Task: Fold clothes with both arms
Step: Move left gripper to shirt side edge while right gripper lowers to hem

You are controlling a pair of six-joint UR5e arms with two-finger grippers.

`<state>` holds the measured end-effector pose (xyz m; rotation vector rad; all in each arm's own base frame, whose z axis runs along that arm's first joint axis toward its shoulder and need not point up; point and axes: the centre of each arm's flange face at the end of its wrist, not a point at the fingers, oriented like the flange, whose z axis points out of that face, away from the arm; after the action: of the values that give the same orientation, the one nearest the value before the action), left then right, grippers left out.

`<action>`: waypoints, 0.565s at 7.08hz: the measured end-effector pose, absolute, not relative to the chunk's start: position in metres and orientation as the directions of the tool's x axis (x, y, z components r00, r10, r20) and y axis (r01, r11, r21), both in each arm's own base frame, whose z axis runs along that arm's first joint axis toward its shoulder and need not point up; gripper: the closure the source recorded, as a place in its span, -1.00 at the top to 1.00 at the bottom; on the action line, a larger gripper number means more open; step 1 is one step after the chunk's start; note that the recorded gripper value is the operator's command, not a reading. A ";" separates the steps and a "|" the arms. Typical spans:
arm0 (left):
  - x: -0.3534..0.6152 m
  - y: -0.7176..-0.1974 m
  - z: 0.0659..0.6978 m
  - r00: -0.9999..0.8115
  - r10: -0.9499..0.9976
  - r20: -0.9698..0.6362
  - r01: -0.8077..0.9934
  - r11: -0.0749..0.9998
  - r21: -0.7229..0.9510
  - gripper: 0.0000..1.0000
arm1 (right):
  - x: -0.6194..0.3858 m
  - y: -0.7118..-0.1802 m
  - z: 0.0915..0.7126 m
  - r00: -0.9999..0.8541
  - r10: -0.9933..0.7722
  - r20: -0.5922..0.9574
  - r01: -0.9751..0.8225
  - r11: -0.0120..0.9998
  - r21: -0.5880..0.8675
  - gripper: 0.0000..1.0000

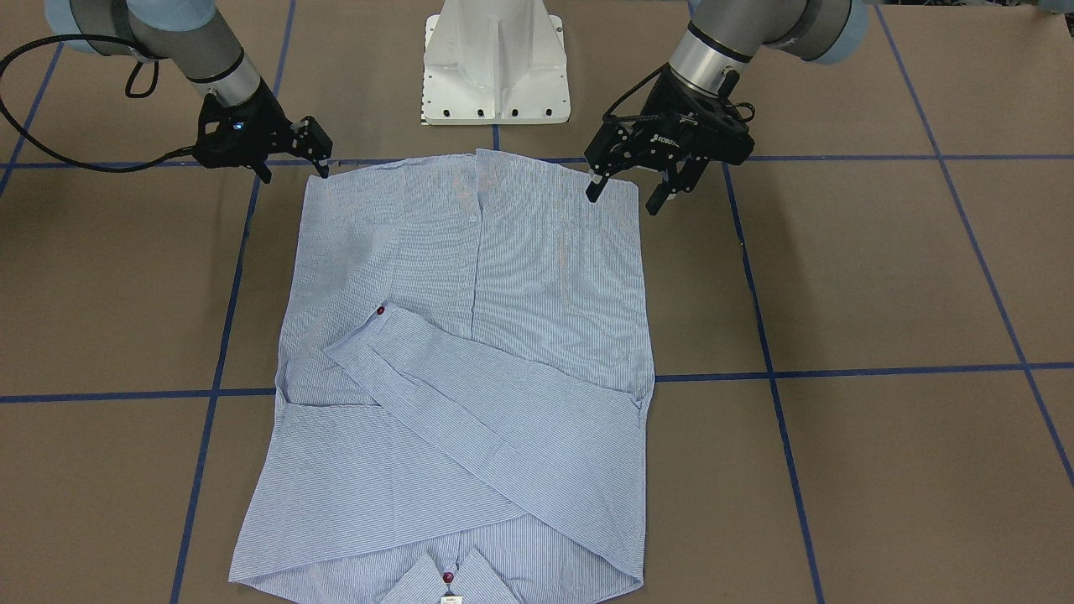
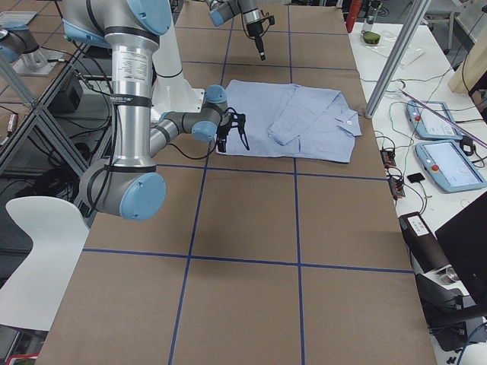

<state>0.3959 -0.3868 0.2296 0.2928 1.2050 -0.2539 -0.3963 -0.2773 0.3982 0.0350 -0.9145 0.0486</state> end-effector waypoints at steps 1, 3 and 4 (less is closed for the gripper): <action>0.396 -0.387 0.230 0.339 -0.038 -0.940 0.345 0.934 0.087 0.98 | -0.409 -0.273 0.402 0.615 0.018 0.788 -0.039 0.999 0.007 1.00; 0.397 -0.387 0.230 0.339 -0.040 -0.940 0.346 0.934 0.086 0.98 | -0.423 -0.262 0.409 0.627 0.003 0.779 -0.008 1.000 0.003 1.00; 0.397 -0.387 0.231 0.339 -0.040 -0.940 0.346 0.934 0.085 0.98 | -0.425 -0.260 0.412 0.632 0.001 0.775 -0.002 1.000 0.000 0.99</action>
<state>0.3971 -0.3871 0.2305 0.2914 1.2028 -0.2559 -0.4251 -0.2596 0.4117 0.0006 -0.8872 0.0019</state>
